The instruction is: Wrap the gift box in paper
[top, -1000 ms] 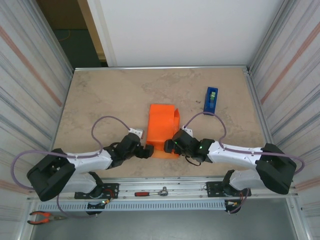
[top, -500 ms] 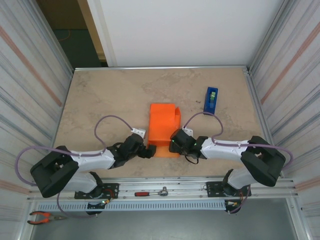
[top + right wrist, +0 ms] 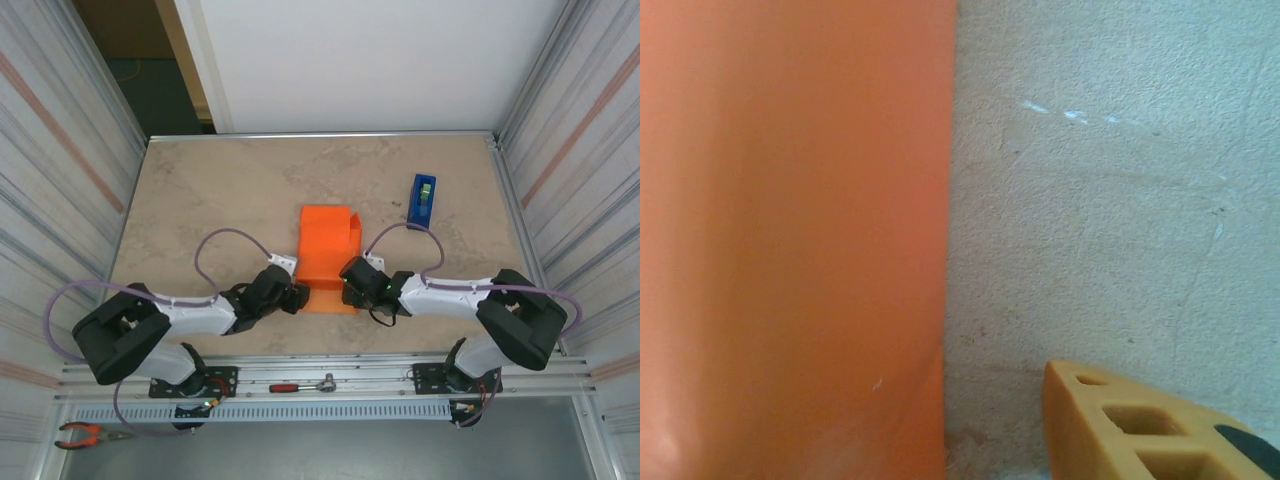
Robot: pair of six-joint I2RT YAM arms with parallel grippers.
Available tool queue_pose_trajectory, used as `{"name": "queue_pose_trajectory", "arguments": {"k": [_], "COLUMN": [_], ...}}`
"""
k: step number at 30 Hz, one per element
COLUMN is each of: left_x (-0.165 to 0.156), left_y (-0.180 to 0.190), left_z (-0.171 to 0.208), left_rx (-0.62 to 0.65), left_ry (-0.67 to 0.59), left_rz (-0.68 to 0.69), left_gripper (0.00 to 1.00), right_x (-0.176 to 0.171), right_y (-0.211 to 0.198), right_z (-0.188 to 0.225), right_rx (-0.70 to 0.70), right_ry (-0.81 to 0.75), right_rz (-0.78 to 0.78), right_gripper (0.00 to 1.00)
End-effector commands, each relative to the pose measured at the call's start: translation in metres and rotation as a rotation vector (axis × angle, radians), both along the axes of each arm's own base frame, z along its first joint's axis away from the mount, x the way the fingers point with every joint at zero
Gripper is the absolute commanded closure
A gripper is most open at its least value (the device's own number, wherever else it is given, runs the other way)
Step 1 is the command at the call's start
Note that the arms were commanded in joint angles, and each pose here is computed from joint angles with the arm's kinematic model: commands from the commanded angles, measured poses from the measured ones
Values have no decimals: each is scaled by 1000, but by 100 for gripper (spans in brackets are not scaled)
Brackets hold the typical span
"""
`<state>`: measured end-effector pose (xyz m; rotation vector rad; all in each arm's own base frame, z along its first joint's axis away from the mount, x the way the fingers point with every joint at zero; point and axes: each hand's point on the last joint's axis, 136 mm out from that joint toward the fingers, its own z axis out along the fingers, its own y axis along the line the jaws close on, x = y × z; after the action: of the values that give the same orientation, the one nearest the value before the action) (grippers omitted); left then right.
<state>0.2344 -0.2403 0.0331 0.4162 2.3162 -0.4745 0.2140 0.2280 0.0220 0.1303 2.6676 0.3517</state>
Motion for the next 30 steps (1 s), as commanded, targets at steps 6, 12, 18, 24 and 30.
{"name": "queue_pose_trajectory", "arguments": {"k": [6,12,18,24,30], "left_x": [4,2,1,1,1], "left_y": [-11,-10,-7,-7,-7], "left_z": [7,4,-2,-2,0], "left_rx": [28,80,128,139,138], "left_ry": [-61,-70,-60,-63,-69], "left_rz": [20,63,96,100,101], "left_gripper": [65,84,93,93,87], "right_x": [4,2,-1,-6,-3], "right_y": [17,20,22,11,1], "right_z": [1,-1,-2,4,15], "right_rx": [15,7,2,-23,2], "right_ry": [3,15,21,22,-2], "right_rz": [23,29,39,31,4], "right_gripper": [65,74,79,45,41]}}
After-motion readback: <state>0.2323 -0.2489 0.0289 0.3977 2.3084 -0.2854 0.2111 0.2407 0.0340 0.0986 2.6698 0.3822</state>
